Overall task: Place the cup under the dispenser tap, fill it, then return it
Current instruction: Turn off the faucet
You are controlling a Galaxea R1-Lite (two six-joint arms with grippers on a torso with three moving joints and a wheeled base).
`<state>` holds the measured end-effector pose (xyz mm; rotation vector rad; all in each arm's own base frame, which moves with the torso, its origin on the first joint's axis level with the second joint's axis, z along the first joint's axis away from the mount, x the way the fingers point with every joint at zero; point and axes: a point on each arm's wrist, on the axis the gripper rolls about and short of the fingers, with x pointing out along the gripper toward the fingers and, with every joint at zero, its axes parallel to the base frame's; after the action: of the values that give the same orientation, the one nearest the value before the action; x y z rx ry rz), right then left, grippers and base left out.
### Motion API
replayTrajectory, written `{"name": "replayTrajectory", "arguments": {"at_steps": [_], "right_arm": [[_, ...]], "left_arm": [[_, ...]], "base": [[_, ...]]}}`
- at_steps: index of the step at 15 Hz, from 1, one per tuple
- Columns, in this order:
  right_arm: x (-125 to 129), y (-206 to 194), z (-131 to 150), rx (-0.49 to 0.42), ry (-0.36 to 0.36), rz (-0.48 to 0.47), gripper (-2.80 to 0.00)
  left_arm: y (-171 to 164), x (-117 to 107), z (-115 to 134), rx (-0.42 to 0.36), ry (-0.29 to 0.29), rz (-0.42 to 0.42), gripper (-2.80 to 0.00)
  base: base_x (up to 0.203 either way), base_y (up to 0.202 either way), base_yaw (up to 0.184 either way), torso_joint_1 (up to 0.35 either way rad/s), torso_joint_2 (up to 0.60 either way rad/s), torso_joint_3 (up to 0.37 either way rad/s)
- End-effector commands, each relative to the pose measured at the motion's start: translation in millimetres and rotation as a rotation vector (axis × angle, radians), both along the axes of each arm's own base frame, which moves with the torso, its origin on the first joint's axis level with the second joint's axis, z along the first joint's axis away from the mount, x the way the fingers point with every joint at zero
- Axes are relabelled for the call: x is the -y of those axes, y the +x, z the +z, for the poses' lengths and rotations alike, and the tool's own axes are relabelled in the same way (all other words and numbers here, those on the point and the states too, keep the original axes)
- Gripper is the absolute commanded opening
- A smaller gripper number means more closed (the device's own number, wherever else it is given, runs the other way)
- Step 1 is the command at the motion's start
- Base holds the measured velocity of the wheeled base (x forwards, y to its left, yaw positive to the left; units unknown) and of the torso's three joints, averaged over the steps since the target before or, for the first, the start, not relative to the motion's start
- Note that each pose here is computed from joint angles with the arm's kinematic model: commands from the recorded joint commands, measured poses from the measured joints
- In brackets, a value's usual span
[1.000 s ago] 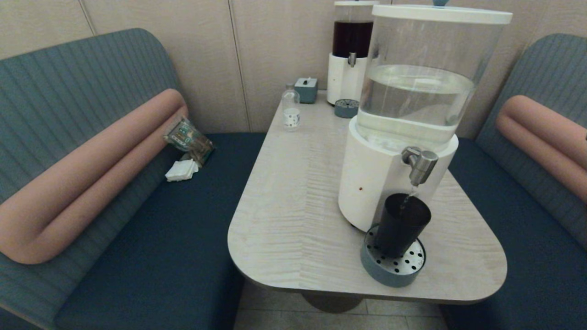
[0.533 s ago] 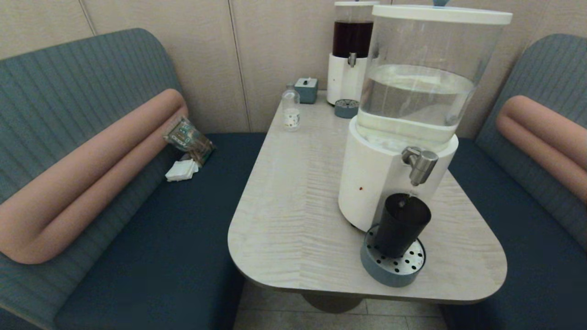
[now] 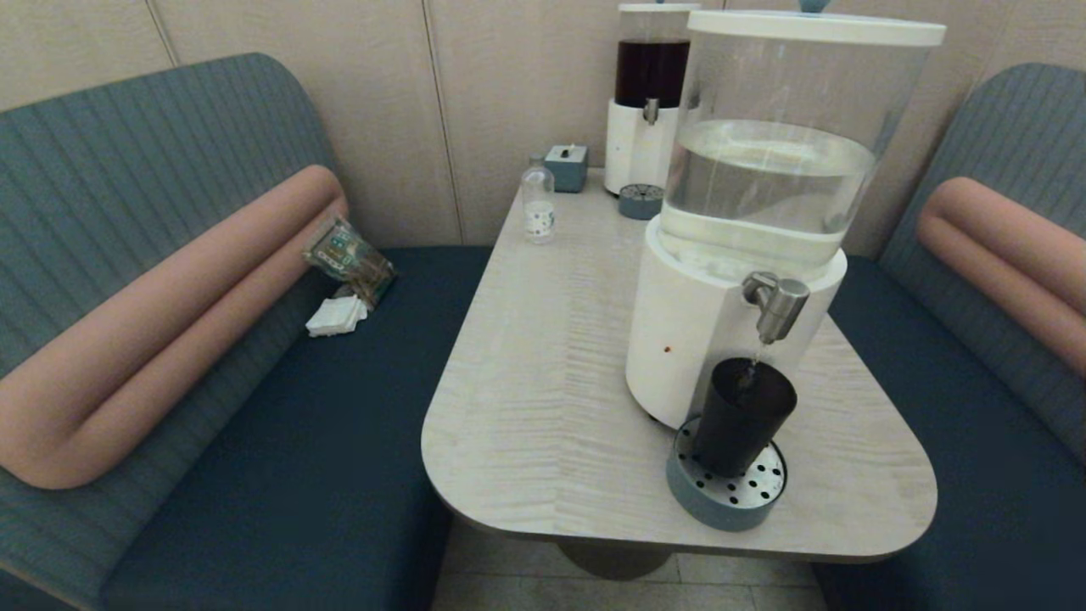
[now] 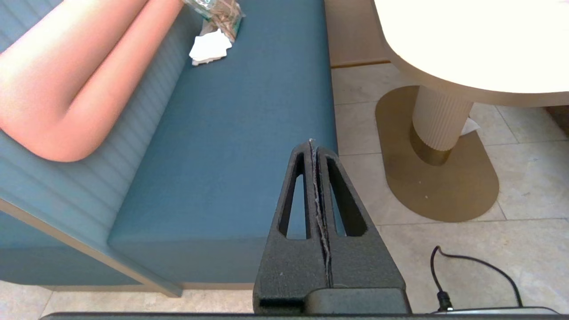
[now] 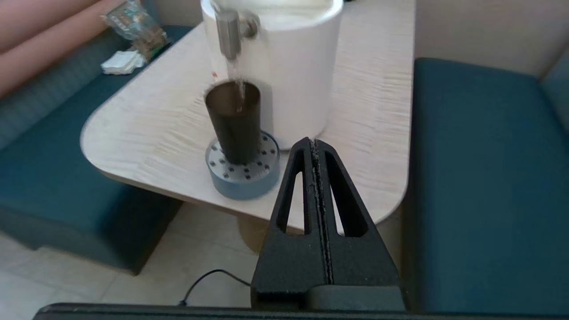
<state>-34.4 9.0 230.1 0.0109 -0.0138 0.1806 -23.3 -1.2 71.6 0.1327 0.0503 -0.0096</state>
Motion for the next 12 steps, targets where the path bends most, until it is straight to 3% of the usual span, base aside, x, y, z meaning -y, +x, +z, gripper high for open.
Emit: {"name": "replayTrajectory", "arguments": {"at_steps": [1,4,8,12], "right_arm": [[-1,-9,-16,0.038,-0.003,0.000,-2.80],[0,-1,-29,0.009,0.006,0.011,-2.80],[3,-4,-34,0.026,0.004,0.109,-2.80],[4,-8,-60,0.026,-0.014,0.078,-2.80]], "left_arm": [[0,0,0,-0.002,0.001,0.001,-2.80],[0,0,0,-0.003,0.001,0.000,-2.80],[0,0,0,-0.001,0.001,0.000,-2.80],[0,0,0,-0.002,0.001,0.002,-2.80]], "base": [[0.000,0.000,0.000,0.000,0.00,0.000],[0.000,0.000,0.000,0.000,0.00,0.000],[0.000,0.000,0.000,0.000,0.00,0.000],[0.000,0.000,0.000,0.000,0.00,0.000]]}}
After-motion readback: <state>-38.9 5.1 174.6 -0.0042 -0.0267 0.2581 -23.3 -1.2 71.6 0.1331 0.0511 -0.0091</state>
